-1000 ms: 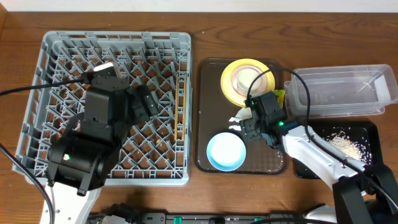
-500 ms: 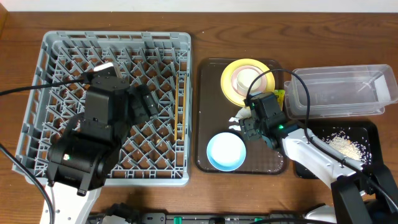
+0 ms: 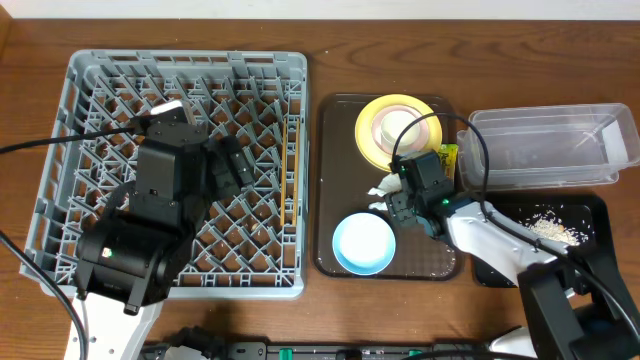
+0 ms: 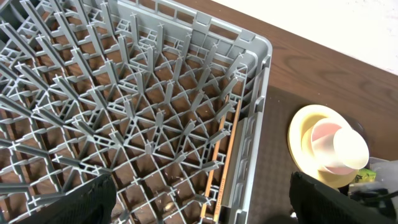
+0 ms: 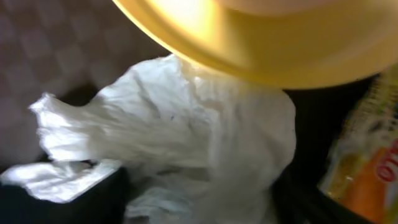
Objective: Sort waste into correct bins and load items into the dishwasher rack
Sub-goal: 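Carry the tissue right and drop it into the clear plastic bin, then reach the right gripper to the yellow snack packet and grasp it, then carry the snack packet into the clear bin and withdraw right, then reach the left gripper to the white cup on the yellow plate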
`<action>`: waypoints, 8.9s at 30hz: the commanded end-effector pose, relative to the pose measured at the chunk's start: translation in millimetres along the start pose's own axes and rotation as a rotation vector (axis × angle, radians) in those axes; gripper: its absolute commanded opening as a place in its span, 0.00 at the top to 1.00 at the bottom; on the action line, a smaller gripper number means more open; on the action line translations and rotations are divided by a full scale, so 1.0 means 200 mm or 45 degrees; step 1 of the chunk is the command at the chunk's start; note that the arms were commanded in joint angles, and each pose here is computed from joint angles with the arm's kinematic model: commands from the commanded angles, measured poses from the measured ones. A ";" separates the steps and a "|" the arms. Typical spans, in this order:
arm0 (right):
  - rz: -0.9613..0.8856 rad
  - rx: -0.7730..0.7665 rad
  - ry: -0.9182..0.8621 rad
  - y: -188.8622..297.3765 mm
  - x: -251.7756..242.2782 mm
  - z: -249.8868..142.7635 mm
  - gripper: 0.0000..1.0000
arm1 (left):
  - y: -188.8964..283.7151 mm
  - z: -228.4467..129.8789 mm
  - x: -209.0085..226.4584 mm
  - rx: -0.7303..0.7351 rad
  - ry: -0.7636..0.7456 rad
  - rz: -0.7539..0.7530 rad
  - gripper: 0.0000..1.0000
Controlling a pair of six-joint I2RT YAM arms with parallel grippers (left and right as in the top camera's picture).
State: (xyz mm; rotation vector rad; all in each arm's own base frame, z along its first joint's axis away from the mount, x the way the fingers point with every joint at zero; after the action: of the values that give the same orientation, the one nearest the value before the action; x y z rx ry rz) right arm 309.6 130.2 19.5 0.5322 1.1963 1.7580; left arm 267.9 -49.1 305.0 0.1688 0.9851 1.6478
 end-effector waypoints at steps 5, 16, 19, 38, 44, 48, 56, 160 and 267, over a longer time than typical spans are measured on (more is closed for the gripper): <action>-0.027 0.078 0.012 -0.04 -0.01 -0.08 0.89 | 0.01 0.03 0.00 -0.022 0.000 0.007 0.10; 0.036 -0.154 -0.045 0.37 -0.03 0.17 0.99 | 0.01 0.03 0.00 -0.022 0.000 0.007 0.10; -0.059 -0.294 -0.090 0.57 -0.14 0.26 0.99 | 0.01 0.03 0.00 -0.022 0.000 0.007 0.10; -0.425 -0.359 -0.897 0.75 -1.10 -0.09 0.99 | 0.01 0.03 0.00 -0.022 0.000 0.007 0.10; -0.488 -0.373 -0.936 0.65 -1.25 -0.12 0.99 | 0.01 0.03 0.00 -0.022 0.000 0.007 0.10; -0.507 -0.377 -0.947 0.55 -1.32 -0.12 0.99 | 0.01 0.03 0.00 -0.022 0.000 0.008 0.10; -0.569 -0.342 -0.940 0.45 -1.39 -0.15 0.72 | 0.01 0.03 0.00 -0.022 0.000 0.007 0.10; -0.533 -0.261 -0.788 0.86 -0.76 0.25 0.99 | 0.01 0.03 0.00 -0.022 0.000 0.007 0.09; -0.296 -0.542 -0.854 1.05 -1.16 0.15 0.01 | -0.68 -0.74 -1.30 0.806 -0.624 -0.334 0.41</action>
State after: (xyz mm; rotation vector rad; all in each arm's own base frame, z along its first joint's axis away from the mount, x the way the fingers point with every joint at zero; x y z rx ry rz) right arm 351.3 -77.7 242.2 0.6480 0.3885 1.3976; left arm 370.4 -333.6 221.8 0.7982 1.0803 0.9764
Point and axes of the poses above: each gripper's point midway between its finger pads, its own y axis back along the fingers, its own x axis along the line the jaws close on, z = x × y, the point moved 2 cm from there along y, back along the fingers, and after that the axes turned 10 degrees about y, right-handed, at the moved point
